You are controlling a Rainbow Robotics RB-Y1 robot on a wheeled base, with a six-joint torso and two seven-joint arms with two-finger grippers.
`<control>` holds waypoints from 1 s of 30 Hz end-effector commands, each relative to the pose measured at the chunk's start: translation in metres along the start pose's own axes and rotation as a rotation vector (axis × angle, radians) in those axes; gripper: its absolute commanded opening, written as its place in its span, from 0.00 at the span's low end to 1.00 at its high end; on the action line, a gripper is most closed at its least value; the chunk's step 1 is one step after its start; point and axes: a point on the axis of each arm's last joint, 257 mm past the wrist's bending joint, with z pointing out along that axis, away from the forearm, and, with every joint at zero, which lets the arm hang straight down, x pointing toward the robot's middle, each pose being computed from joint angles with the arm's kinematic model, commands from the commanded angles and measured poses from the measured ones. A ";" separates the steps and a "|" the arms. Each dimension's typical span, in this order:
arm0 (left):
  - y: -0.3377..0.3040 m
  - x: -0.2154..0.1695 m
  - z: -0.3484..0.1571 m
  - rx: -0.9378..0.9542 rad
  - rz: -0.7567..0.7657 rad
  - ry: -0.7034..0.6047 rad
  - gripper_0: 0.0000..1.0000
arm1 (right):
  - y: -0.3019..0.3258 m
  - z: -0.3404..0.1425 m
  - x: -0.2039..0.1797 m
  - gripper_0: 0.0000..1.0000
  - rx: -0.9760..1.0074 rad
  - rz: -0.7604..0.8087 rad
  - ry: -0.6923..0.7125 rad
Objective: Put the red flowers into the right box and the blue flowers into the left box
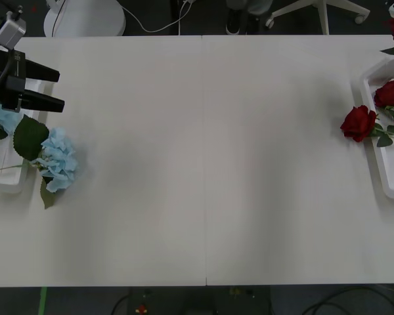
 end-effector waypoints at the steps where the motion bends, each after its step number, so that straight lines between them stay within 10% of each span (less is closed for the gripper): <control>1: 0.003 -0.034 -0.011 -0.018 0.153 0.018 1.00 | -0.061 0.002 0.013 0.00 0.136 -0.036 0.005; 19: -0.013 -0.049 0.018 0.053 0.183 0.012 1.00 | -0.020 0.068 0.066 0.00 0.136 -0.044 0.052; 30: -0.013 -0.049 0.018 0.053 0.183 0.012 1.00 | -0.013 0.076 0.072 0.50 0.135 -0.019 0.042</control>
